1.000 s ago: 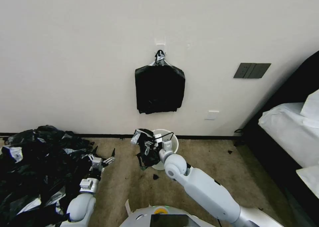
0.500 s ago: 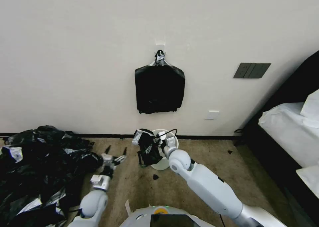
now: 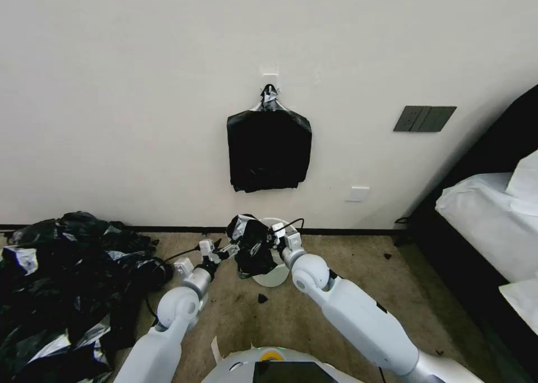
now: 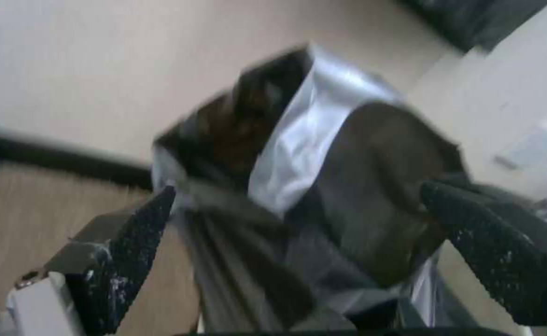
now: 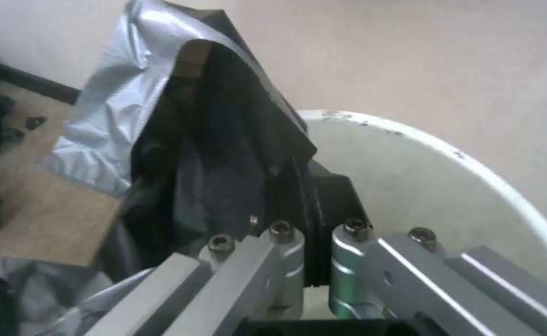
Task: Place a trash bag onto the trash bin.
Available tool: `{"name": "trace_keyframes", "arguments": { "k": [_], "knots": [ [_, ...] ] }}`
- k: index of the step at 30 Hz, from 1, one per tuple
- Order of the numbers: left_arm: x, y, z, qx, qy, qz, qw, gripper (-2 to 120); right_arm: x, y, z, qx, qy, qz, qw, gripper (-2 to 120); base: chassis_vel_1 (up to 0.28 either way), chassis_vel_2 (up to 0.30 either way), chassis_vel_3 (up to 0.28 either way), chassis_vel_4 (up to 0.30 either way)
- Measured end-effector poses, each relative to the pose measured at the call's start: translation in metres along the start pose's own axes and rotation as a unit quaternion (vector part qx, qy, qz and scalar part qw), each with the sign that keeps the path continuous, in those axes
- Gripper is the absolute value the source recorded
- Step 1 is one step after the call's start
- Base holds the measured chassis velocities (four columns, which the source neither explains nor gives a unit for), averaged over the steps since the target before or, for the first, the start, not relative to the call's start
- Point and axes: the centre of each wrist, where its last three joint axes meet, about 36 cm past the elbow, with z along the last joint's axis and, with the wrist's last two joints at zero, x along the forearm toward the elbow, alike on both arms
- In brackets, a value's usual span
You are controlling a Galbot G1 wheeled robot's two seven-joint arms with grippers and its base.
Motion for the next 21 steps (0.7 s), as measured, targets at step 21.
{"name": "trace_keyframes", "arguments": {
  "k": [21],
  "knots": [
    [-0.062, -0.057, -0.02, 0.003, 0.111, -0.12, 0.9865, 92, 0.009, 0.019, 0.001, 0.03, -0.027, -0.011, 0.999, 0, 0.0, 0.0, 0.0, 0.0]
  ]
}}
